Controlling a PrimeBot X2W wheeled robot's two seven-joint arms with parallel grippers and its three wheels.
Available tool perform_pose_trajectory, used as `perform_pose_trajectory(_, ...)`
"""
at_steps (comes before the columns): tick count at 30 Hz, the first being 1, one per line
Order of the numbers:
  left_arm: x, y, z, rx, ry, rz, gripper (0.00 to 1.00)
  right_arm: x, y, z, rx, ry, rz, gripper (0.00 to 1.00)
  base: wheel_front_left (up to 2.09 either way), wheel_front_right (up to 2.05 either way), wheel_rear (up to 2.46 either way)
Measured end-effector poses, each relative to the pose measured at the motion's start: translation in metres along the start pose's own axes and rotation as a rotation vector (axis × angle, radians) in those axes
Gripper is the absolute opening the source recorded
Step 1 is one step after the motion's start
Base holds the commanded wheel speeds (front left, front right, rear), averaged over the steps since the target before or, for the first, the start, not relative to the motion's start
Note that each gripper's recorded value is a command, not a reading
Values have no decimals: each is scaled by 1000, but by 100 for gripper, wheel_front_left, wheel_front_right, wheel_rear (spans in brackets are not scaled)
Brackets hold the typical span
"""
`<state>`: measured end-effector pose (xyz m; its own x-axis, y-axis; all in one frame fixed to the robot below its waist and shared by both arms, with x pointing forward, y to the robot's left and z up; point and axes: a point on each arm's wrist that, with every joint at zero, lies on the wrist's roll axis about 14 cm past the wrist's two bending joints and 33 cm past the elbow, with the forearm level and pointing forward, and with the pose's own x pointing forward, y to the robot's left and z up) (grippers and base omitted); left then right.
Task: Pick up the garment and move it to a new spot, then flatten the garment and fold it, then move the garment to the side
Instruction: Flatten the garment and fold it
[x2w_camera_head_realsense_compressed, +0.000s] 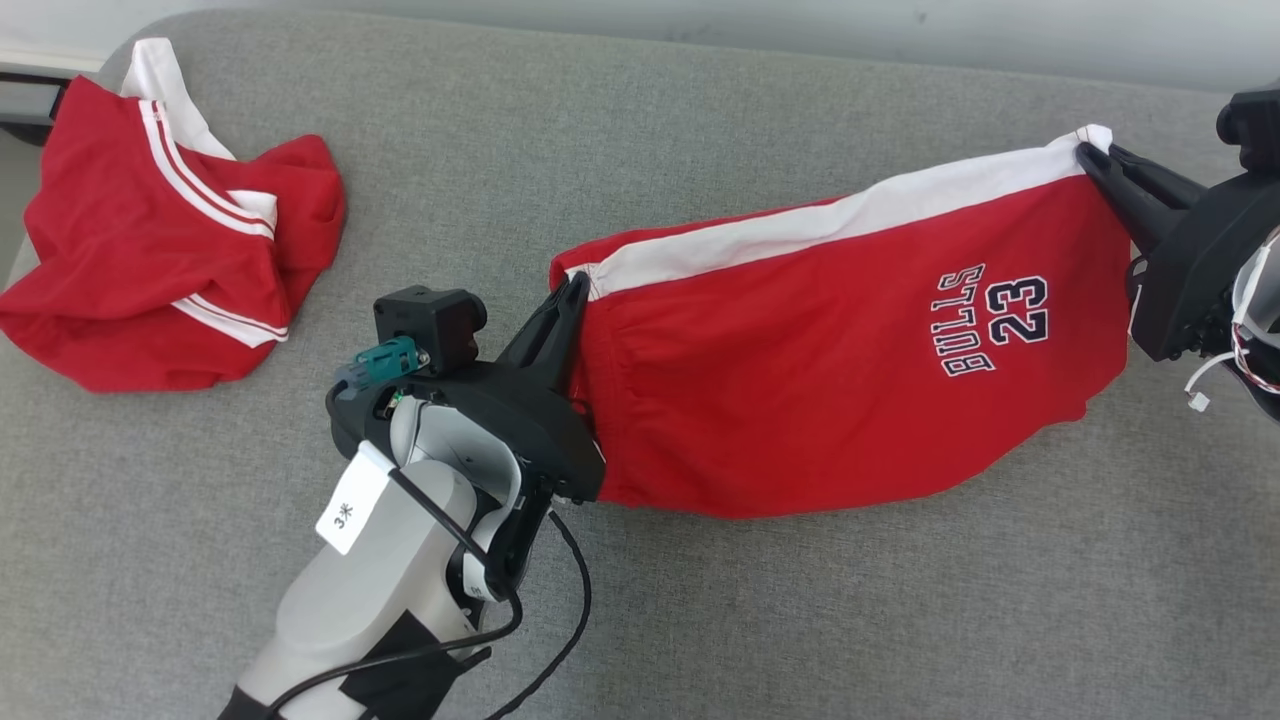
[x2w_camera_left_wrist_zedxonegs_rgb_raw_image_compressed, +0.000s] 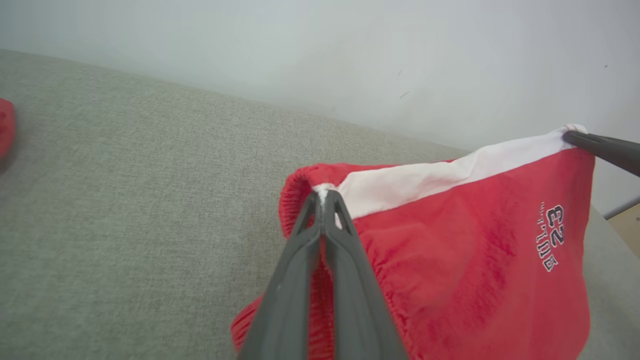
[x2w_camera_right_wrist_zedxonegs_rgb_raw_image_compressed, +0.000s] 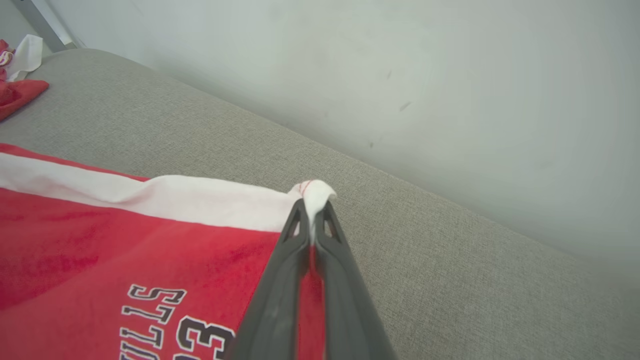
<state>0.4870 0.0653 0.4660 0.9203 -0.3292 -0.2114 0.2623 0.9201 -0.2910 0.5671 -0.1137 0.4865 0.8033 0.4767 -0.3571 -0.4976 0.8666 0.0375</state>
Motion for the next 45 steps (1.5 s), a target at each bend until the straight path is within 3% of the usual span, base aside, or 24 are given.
perform_pose_trajectory(1, 1, 1, 0, 1, 1, 2, 13, 2, 0, -1, 3, 0, 0, 0, 0, 0, 0)
perform_pose_trajectory(2, 1, 1, 0, 2, 2, 3, 81, 4, 0, -3, 8, 0, -1, 34, 0, 0, 0)
perform_pose_trajectory(3, 1, 1, -1, 2, 2, 6, 100, 6, 0, -4, 12, 1, -3, 81, 0, 0, 0)
perform_pose_trajectory(4, 1, 2, -2, 2, 4, 8, 100, 8, 0, -5, 14, -1, -2, 100, 0, 0, 0)
perform_pose_trajectory(17, -1, 2, 19, 18, -73, 11, 100, 13, 13, 18, 2, -101, 22, 100, 0, 0, 0)
perform_pose_trajectory(29, -37, 1, 57, 69, -215, 7, 100, -25, 5, 53, 3, -207, -35, 100, 0, 0, 0)
perform_pose_trajectory(36, -73, -7, 77, 64, -329, -1, 100, -54, 0, 44, 82, -219, -95, 100, 0, 0, 0)
perform_pose_trajectory(45, -127, -15, 76, 58, -408, 21, 100, -86, 3, 3, 182, -173, -173, 100, 0, 0, 0)
